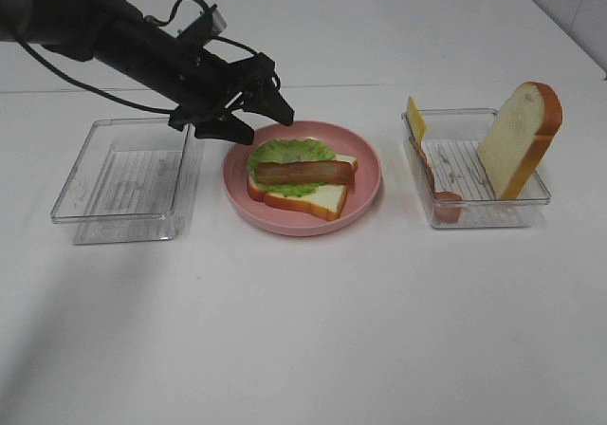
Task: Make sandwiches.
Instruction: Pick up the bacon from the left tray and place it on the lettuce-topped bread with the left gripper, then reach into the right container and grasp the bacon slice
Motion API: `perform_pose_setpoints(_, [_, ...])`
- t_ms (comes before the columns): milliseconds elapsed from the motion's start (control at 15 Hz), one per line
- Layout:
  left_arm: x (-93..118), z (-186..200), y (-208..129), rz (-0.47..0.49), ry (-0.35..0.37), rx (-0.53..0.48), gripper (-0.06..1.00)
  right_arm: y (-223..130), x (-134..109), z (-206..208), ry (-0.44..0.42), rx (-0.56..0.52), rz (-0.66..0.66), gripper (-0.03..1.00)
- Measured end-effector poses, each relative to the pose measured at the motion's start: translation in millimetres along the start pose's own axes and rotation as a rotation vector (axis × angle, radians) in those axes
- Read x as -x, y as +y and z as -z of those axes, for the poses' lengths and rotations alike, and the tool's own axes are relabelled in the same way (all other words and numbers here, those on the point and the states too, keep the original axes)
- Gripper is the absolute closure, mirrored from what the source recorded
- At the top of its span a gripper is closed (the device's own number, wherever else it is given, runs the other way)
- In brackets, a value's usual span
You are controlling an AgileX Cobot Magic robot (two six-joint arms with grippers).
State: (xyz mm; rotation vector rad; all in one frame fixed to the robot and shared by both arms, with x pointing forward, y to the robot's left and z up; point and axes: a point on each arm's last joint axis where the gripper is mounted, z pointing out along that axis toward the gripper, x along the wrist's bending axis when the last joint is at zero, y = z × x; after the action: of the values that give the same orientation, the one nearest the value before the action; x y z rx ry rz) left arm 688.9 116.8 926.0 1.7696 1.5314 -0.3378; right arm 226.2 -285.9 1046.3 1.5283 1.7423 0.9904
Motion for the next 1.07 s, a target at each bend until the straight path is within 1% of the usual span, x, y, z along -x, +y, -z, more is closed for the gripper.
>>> perform_pose_setpoints(67, [7.8,19.1,6.1,-0.062,0.057,0.013,0.24,0.0,0.0,0.0,0.0,0.0,0.0,0.17])
perform_pose_setpoints(133, [10.5,33.8,9.2,-0.102,0.106,0.014,0.24,0.0,0.0,0.0,0.0,0.0,0.0,0.17])
perform_pose_setpoints(200, [12.2,52.8,12.8,-0.139,0.172,0.015,0.24,0.0,0.0,0.0,0.0,0.0,0.0,0.17])
perform_pose_setpoints(333, [16.9,97.5,17.2,-0.196,0.307,0.007,0.24,0.0,0.0,0.0,0.0,0.0,0.0,0.17])
perform_pose_setpoints(467, [25.3,142.9,14.5,-0.252,0.437,-0.028,0.23,0.0,0.0,0.0,0.0,0.0,0.0,0.17])
perform_pose_setpoints(533, [39.5,178.5,7.6,-0.284,0.539,-0.052,0.23,0.0,0.0,0.0,0.0,0.0,0.0,0.17])
perform_pose_setpoints(600, [50.6,201.1,2.4,-0.292,0.589,-0.048,0.23,0.0,0.0,0.0,0.0,0.0,0.0,0.17])
perform_pose_setpoints(667, [54.5,210.5,-0.6,-0.294,0.614,-0.053,0.23,0.0,0.0,0.0,0.0,0.0,0.0,0.17])
perform_pose_setpoints(733, [65.7,231.7,-6.9,-0.289,0.651,-0.036,0.23,0.0,0.0,0.0,0.0,0.0,0.0,0.17])
perform_pose_setpoints(800, [79.8,255.6,-14.0,-0.287,0.677,0.008,0.23,0.0,0.0,0.0,0.0,0.0,0.0,0.17])
perform_pose_setpoints(933, [108.5,298.8,-34.0,-0.303,0.675,0.127,0.23,0.0,0.0,0.0,0.0,0.0,0.0,0.17])
perform_pose_setpoints(1000, [119.9,318.5,-52.5,-0.307,0.67,0.172,0.23,0.0,0.0,0.0,0.0,0.0,0.0,0.17])
perform_pose_setpoints(1067, [127.1,333.4,-72.4,-0.309,0.667,0.201,0.23,0.0,0.0,0.0,0.0,0.0,0.0,0.17])
